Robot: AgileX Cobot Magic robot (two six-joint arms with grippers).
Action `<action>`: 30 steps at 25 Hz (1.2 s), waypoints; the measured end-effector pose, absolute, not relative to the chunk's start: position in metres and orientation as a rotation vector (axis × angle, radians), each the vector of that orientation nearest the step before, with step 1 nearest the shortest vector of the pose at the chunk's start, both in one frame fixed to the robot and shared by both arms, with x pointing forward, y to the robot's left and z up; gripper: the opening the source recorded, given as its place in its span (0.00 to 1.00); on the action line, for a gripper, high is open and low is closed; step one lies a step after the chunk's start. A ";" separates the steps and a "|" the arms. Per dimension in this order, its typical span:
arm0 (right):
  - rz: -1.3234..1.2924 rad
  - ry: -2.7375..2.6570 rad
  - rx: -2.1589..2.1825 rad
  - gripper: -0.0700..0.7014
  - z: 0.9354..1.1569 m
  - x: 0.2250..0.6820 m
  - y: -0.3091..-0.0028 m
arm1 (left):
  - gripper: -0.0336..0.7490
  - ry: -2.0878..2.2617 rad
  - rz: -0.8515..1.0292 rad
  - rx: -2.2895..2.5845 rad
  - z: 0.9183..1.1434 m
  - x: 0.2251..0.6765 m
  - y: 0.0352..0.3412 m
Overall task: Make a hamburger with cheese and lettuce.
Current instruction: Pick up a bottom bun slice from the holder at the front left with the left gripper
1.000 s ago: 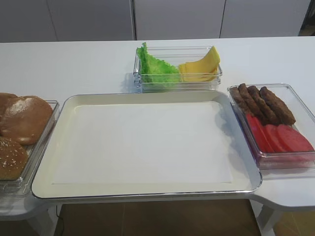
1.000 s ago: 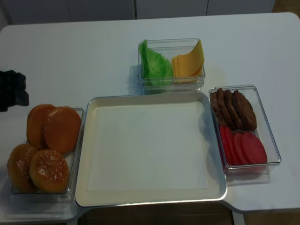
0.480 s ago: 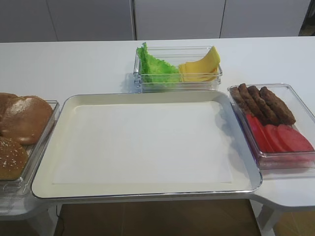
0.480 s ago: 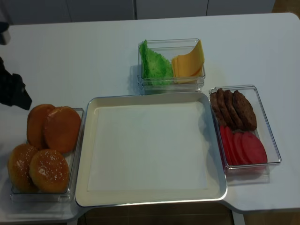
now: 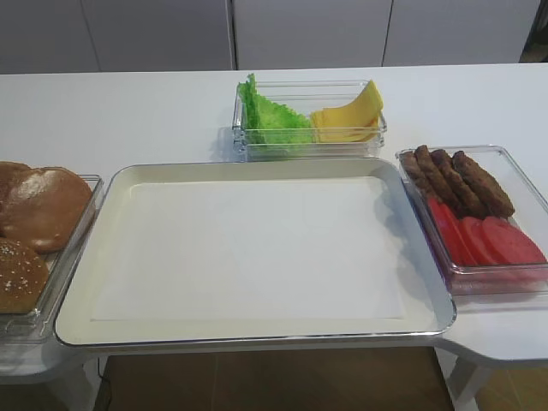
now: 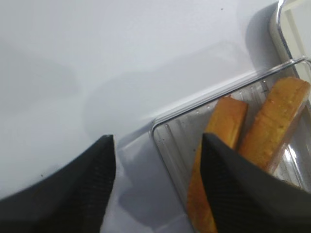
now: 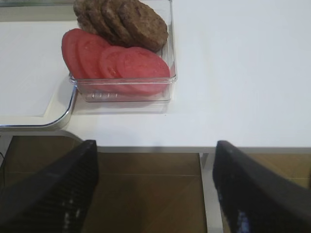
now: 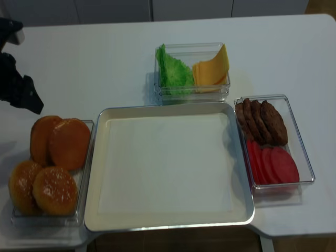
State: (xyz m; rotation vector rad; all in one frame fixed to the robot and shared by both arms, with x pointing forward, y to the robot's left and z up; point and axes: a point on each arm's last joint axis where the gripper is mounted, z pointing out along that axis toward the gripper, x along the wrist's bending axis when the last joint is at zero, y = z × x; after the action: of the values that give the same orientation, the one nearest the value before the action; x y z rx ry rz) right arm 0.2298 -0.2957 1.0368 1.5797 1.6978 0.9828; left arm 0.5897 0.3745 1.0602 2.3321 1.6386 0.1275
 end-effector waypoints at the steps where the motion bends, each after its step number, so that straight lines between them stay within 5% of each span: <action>1: 0.983 1.698 1.580 0.83 1.037 0.230 -0.296 | 0.57 1.633 0.126 2.337 1.059 0.590 0.375; 17: 0.983 1.698 1.580 0.76 1.037 0.230 -0.296 | 0.57 1.587 0.176 2.288 1.080 0.582 0.368; 30: 0.982 1.699 1.578 0.70 1.037 0.230 -0.296 | 0.57 1.606 0.054 2.316 1.058 0.569 0.360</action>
State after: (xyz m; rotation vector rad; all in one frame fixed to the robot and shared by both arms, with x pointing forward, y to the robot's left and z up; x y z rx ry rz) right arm 0.2298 -0.2957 1.0368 1.5777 1.6990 0.9818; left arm 0.5688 0.3598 1.0575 2.3155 1.6060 0.0541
